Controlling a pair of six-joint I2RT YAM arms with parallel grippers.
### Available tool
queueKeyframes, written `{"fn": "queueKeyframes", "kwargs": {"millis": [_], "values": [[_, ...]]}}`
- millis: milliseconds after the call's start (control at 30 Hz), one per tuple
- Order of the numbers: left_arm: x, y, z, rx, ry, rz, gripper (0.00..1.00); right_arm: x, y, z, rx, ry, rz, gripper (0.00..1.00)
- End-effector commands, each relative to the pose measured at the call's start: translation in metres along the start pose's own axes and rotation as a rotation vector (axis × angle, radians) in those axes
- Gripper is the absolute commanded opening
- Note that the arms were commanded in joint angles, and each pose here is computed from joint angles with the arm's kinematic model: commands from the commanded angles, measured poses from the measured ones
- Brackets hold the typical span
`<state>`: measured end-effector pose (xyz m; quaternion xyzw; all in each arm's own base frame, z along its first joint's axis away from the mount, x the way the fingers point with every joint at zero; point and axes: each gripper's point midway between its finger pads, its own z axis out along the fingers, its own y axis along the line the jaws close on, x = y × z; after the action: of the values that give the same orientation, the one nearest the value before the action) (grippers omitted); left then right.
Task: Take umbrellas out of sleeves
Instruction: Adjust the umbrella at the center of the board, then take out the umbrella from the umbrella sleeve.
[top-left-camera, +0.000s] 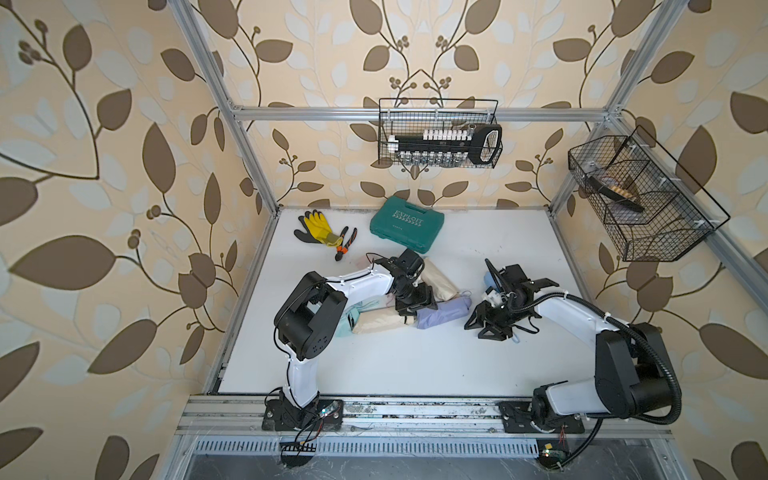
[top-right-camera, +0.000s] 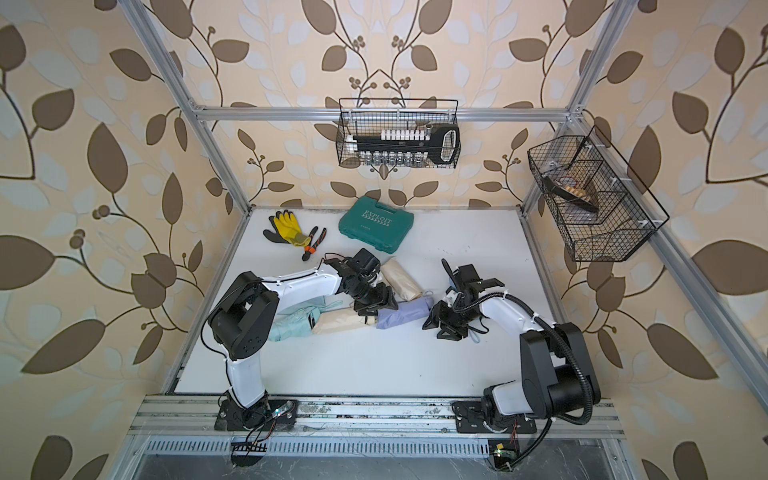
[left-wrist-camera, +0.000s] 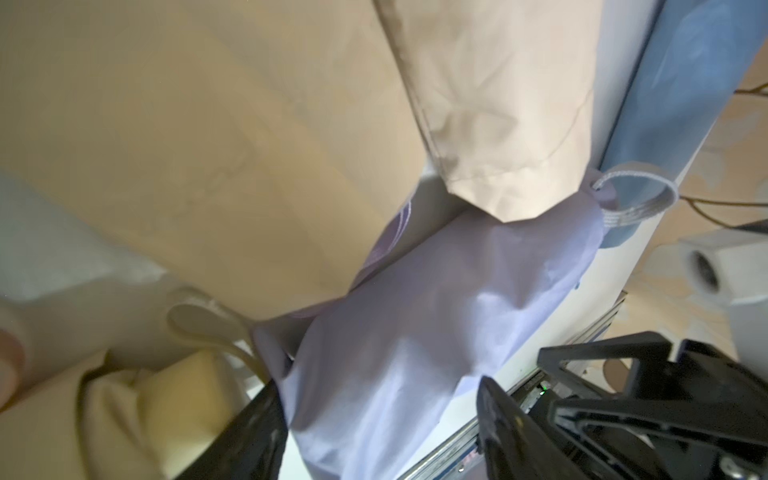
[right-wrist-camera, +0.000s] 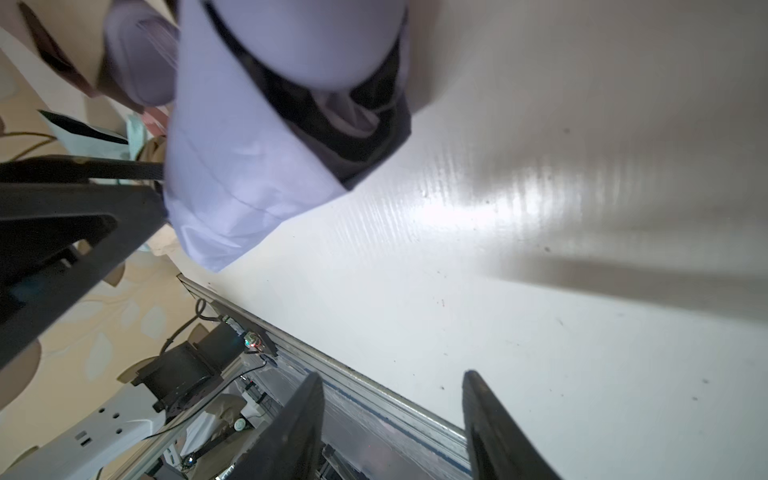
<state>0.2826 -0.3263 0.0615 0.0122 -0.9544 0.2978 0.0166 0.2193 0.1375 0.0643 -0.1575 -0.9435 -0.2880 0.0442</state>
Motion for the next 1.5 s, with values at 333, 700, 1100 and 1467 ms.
{"fn": "queueKeyframes", "kwargs": {"millis": [333,700,1100,1467], "values": [[0.032,0.013,0.015,0.059,0.099,-0.092,0.54,-0.036,0.010,-0.018,-0.046,-0.059,0.007,0.59],[0.019,0.040,-0.009,0.009,0.110,-0.038,0.00,-0.053,0.009,-0.024,-0.093,-0.078,0.015,0.62],[0.014,0.058,-0.013,0.025,0.151,-0.060,0.00,-0.060,0.027,-0.001,-0.265,0.005,0.028,0.62],[0.017,0.062,-0.009,0.017,0.166,-0.067,0.00,-0.069,0.024,0.027,-0.295,0.040,0.061,0.62]]}}
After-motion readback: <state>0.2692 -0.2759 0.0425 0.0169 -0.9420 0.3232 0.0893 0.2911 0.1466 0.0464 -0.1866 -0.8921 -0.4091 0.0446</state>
